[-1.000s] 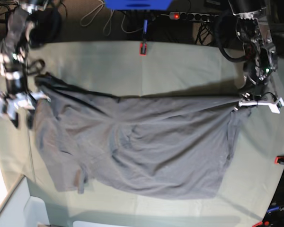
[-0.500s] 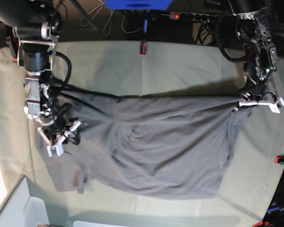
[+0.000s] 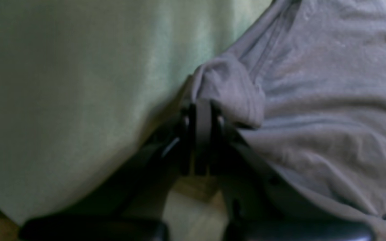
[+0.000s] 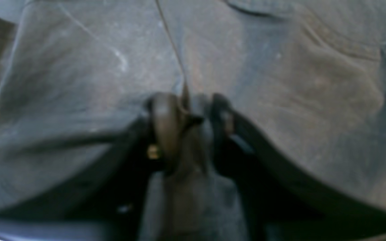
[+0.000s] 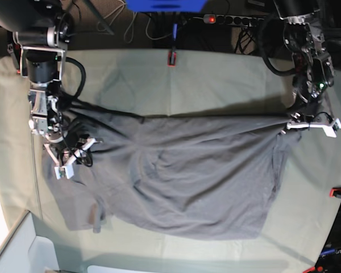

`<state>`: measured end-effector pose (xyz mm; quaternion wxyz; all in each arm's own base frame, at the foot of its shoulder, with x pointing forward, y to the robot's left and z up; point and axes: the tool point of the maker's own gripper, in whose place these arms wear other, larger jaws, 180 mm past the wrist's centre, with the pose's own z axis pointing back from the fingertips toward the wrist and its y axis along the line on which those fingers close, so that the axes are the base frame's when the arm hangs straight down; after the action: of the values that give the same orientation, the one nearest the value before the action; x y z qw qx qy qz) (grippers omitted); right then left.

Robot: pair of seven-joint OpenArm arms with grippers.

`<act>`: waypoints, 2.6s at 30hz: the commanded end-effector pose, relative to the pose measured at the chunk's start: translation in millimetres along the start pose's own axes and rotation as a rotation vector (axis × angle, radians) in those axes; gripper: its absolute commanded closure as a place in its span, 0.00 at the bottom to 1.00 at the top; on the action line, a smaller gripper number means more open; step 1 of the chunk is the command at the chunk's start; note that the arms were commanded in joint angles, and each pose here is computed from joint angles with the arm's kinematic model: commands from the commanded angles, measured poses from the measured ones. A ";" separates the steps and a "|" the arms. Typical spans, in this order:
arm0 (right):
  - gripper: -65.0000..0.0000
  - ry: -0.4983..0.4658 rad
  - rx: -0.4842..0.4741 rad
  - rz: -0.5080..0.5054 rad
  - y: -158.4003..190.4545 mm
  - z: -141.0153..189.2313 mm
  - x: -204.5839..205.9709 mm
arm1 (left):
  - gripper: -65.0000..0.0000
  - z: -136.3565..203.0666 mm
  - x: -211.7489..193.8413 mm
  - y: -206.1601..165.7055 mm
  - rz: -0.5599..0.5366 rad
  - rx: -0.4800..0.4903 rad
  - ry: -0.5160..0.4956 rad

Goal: Layout the t-shirt on the table in an organized manner, then fold the t-shirt properly
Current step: 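Grasp the t-shirt corner near the right gripper with the right gripper, then pull the grasped corner away from the left gripper to straighten it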

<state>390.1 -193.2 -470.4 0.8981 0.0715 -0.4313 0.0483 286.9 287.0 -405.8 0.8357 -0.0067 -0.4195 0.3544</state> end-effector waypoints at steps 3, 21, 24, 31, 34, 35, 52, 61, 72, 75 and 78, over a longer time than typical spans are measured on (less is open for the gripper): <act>0.97 -0.030 0.000 0.039 4.1 10.3 7.1 | 1.00 0.9 17.9 -4.9 -0.009 -0.014 -0.054; 1.00 -0.181 -0.002 0.164 28.8 72.2 25.5 | 1.00 1.0 24.4 -10.6 -0.004 -0.025 -0.070; 0.87 -0.162 0.000 0.151 27.0 65.6 21.5 | 1.00 1.0 24.4 -10.6 -0.004 -0.025 -0.070; 0.50 -0.163 -0.006 0.149 24.9 66.5 21.5 | 1.00 0.2 22.6 -9.5 -0.004 -0.022 -0.065; 0.50 -0.161 0.001 0.150 27.6 65.6 20.6 | 1.00 0.2 22.6 -9.5 -0.004 -0.022 -0.065; 0.50 -0.161 0.001 0.149 28.2 65.5 20.6 | 1.00 0.2 22.6 -9.5 -0.004 -0.022 -0.065; 1.00 -0.145 0.035 0.153 46.3 69.3 7.1 | 1.00 -0.1 23.7 -10.5 -0.003 -0.024 -0.067; 1.00 -0.216 0.041 0.202 63.3 108.3 16.9 | 1.00 -1.2 27.7 -14.1 0.001 -0.030 -0.075; 1.00 -0.130 0.188 0.214 125.9 161.7 -42.3 | 1.00 -1.3 27.1 -15.1 -0.001 -0.033 -0.074; 1.00 -0.093 0.290 0.219 154.3 173.6 -61.7 | 1.00 -1.4 27.7 -15.5 0.000 -0.033 -0.075; 1.00 -0.068 0.392 0.235 179.3 186.0 -72.9 | 1.00 -1.6 27.5 -14.8 0.001 -0.032 -0.075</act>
<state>170.3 -52.8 -409.1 0.8529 0.1851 -0.4283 0.2341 299.2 286.0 -397.2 0.8288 -0.0128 -0.4326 0.3547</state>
